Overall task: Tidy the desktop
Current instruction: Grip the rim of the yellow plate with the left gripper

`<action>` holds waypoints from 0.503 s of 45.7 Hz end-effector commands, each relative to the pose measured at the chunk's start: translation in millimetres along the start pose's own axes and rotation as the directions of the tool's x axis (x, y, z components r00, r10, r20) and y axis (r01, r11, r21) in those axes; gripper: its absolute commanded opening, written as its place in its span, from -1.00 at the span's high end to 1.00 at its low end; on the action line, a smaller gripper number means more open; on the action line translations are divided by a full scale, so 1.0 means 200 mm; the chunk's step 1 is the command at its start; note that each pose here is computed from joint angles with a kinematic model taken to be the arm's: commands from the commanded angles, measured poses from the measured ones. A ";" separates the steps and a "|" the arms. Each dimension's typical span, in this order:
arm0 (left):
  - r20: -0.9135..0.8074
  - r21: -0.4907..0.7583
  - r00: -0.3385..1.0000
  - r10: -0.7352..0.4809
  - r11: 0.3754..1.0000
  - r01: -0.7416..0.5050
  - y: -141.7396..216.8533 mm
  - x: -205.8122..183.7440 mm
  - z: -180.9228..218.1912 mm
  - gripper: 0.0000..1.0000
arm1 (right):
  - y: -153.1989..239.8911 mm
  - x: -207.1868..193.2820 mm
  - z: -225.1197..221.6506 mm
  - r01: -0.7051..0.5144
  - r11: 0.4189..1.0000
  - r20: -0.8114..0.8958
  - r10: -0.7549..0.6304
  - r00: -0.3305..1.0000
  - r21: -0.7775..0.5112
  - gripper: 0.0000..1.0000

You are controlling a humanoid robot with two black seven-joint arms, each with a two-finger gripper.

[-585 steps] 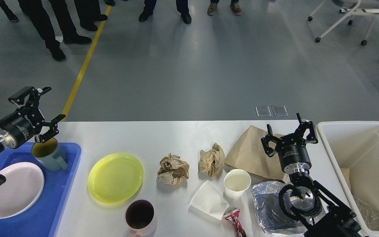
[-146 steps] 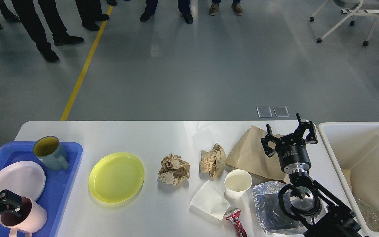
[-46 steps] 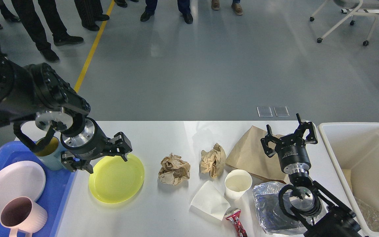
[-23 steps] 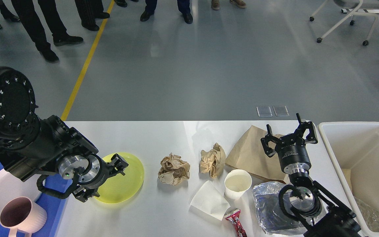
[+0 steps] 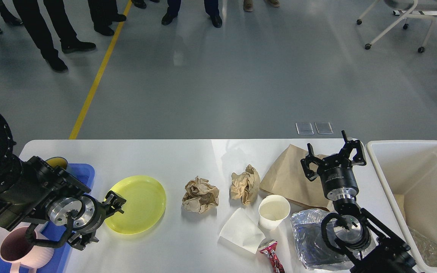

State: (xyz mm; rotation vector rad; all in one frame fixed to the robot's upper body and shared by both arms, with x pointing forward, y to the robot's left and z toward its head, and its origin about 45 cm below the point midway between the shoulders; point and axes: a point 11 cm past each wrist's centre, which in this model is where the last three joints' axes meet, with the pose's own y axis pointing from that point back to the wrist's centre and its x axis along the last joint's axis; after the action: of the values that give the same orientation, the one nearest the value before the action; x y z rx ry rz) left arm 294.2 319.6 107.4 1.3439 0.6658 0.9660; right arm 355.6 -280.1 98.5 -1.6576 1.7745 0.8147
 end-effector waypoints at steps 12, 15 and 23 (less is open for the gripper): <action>-0.089 -0.031 0.995 0.040 0.999 -0.043 -0.12 -0.04 -0.01 -0.86 | 0.00 0.00 0.00 0.000 1.000 0.000 0.000 1.000 0.000 -1.00; -0.109 -0.040 0.993 0.039 0.998 -0.044 -0.12 -0.04 0.00 -0.85 | 0.00 0.00 0.00 0.000 1.000 0.000 0.000 1.000 0.000 -1.00; -0.134 -0.039 0.990 0.048 0.998 -0.054 -0.12 0.00 -0.02 -0.74 | 0.00 0.00 0.00 0.000 1.000 0.000 0.000 1.000 0.000 -1.00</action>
State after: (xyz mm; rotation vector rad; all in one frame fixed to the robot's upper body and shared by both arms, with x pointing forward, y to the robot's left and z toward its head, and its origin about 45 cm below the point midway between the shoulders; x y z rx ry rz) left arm 295.5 319.3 83.8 1.2756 0.7074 1.1041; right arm 355.6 -280.2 98.5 -1.6583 1.7748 0.8141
